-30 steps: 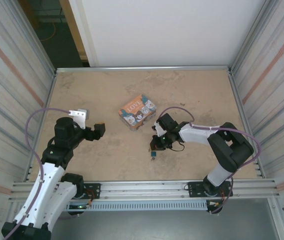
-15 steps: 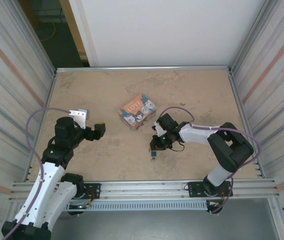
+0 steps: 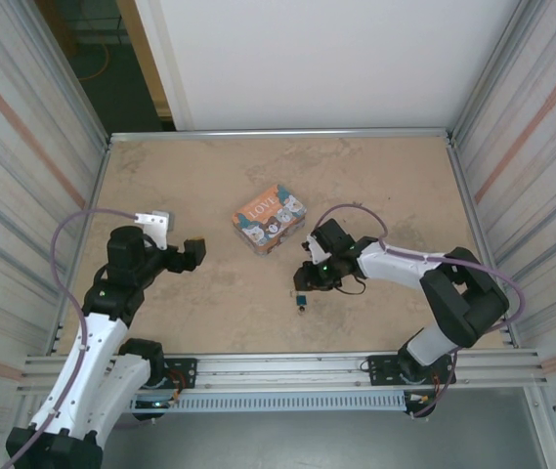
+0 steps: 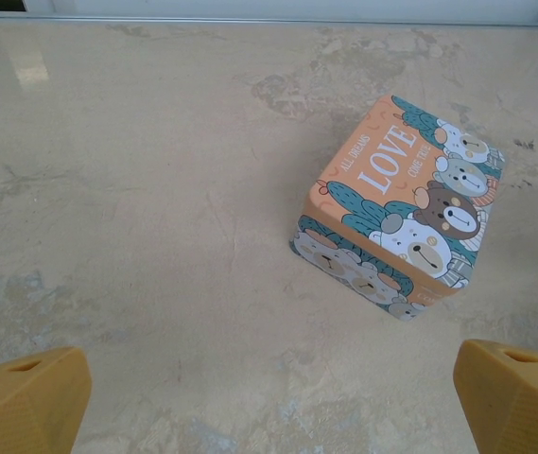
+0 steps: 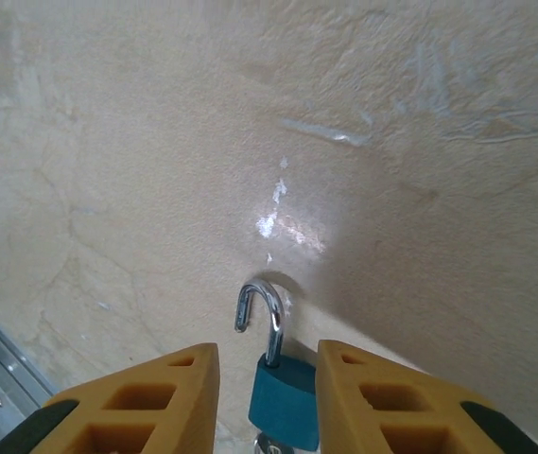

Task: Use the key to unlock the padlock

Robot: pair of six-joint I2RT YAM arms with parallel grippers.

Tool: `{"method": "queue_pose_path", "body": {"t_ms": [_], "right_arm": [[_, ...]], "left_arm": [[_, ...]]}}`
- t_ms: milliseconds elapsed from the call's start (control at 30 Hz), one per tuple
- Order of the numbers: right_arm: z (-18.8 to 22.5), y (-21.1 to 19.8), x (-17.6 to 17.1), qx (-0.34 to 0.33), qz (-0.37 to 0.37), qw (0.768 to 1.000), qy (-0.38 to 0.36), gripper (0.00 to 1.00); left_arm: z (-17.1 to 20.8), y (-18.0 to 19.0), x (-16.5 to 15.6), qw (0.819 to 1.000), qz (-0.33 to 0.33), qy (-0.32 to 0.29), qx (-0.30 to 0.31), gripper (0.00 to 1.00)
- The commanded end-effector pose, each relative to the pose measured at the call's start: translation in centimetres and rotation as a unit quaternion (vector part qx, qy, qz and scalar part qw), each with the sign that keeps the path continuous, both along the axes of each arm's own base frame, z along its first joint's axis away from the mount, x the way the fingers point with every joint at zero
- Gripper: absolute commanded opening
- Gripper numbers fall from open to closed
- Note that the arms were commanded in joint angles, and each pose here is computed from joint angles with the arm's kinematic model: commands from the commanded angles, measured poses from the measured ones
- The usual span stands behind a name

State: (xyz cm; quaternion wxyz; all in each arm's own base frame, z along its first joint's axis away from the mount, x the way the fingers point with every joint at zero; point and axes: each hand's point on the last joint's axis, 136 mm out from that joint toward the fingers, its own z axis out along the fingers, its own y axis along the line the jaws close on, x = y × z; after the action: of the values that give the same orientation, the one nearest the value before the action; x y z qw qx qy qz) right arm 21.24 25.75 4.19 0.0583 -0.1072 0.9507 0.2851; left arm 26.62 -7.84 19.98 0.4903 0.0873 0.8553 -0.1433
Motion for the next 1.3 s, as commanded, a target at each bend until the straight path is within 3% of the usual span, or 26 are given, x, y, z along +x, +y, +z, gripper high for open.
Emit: {"method": "queue_pose_path", "body": {"t_ms": [0, 300, 633, 1067, 1267], "right_arm": [[1.2, -1.4, 0.3, -0.014, -0.008, 1.0, -0.025, 0.33], [5.4, -5.6, 3.8, -0.039, -0.074, 0.987, -0.138, 0.43], [9.5, -11.9, 7.3, -0.07, -0.153, 0.956, -0.238, 0.51], [11.4, -22.0, 9.2, -0.112, -0.262, 0.901, -0.328, 0.99], [11.0, -25.2, 9.6, -0.143, -0.281, 0.876, -0.365, 0.99]], "left_arm": [[0.6, 0.0, 0.3, 1.0, -0.004, -0.015, 0.001, 0.99], [0.8, 1.5, 0.0, 0.999, 0.031, -0.026, 0.022, 0.99], [0.8, 3.9, 1.1, 0.993, 0.103, -0.026, 0.044, 0.99], [-2.5, 7.6, 4.3, 0.976, 0.191, 0.005, 0.108, 0.99], [-4.6, 10.5, 4.8, 0.962, 0.254, 0.027, 0.1, 0.99]]}}
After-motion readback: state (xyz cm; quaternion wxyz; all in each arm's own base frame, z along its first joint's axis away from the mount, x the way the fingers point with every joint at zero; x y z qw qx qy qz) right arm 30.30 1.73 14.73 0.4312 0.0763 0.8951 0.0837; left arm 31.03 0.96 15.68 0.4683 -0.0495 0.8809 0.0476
